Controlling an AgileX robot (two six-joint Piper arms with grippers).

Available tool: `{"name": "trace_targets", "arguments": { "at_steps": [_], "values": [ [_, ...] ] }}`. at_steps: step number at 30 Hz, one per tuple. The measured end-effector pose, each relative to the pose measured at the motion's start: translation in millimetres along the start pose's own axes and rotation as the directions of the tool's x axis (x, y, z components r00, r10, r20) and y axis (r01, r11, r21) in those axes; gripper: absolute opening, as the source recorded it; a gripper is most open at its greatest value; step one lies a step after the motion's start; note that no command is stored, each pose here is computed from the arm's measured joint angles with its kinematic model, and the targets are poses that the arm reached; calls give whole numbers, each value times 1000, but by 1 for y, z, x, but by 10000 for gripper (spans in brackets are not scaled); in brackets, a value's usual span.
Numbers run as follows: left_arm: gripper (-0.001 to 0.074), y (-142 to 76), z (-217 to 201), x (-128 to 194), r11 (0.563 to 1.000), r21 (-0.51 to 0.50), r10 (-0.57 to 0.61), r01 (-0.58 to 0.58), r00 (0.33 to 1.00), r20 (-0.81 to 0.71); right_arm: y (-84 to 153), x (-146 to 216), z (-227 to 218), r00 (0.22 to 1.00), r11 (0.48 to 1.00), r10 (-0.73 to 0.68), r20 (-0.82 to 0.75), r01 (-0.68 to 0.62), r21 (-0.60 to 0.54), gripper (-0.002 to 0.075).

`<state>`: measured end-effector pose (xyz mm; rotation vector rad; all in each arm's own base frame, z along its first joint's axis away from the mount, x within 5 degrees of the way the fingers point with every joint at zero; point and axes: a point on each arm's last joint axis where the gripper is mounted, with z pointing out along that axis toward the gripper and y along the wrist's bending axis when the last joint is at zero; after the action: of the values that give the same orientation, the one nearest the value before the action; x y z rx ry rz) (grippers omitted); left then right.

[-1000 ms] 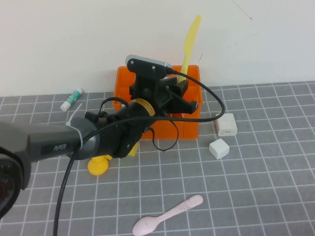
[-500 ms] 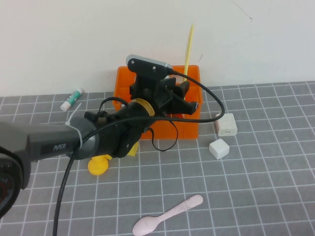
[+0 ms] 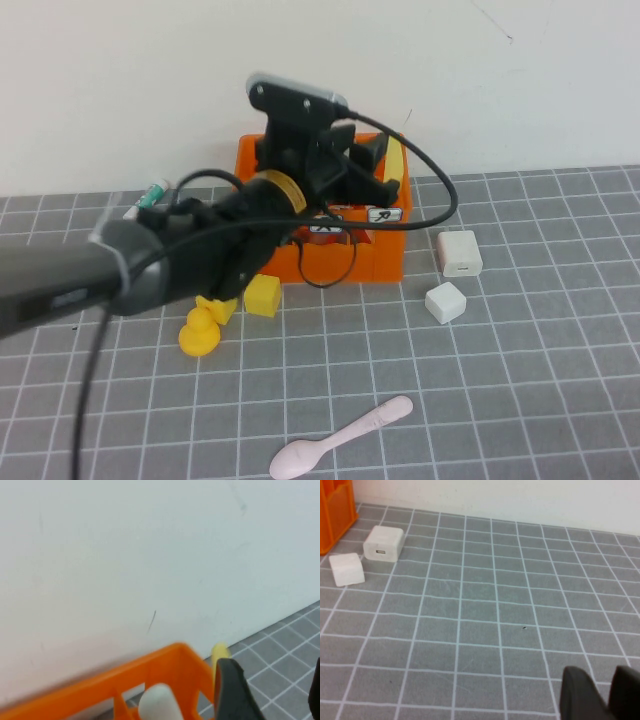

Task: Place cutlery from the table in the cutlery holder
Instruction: Pick up the spoon

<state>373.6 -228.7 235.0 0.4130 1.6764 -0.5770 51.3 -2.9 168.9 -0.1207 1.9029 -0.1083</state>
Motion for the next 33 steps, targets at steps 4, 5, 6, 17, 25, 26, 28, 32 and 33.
{"name": "trace_targets", "arguments": {
  "at_steps": [4,5,6,17,25,26,28,32,33],
  "values": [
    [248,-7,-27,-25,998,6,56,-56,998,-14,0,0,0,1000,1000,0,0,0,0,145],
    [207,-8,-37,-30,998,2,64,-64,998,-26,0,0,0,1000,1000,0,0,0,0,145],
    [179,-9,-43,-31,998,-1,69,-69,997,-38,0,0,0,1000,1000,0,0,0,0,145],
    [3,-23,-176,-76,992,-51,117,-117,993,-12,0,0,0,1000,1000,0,0,0,0,145],
    [0,-26,-253,-52,997,-67,25,-25,1000,7,0,0,0,1000,1000,0,0,0,0,145],
    [0,-26,-259,-48,998,-68,-1,1,1000,10,0,0,0,1000,1000,0,0,0,0,145],
    [0,-26,-270,-41,997,-68,-30,31,999,16,0,0,0,1000,1000,0,0,0,0,145],
    [0,-26,-283,-31,996,-72,-47,48,999,19,0,0,0,1000,1000,0,0,0,0,145],
    [0,-25,-286,-29,996,-78,-42,43,999,10,0,0,0,1000,1000,0,0,0,0,145]
  ]
}}
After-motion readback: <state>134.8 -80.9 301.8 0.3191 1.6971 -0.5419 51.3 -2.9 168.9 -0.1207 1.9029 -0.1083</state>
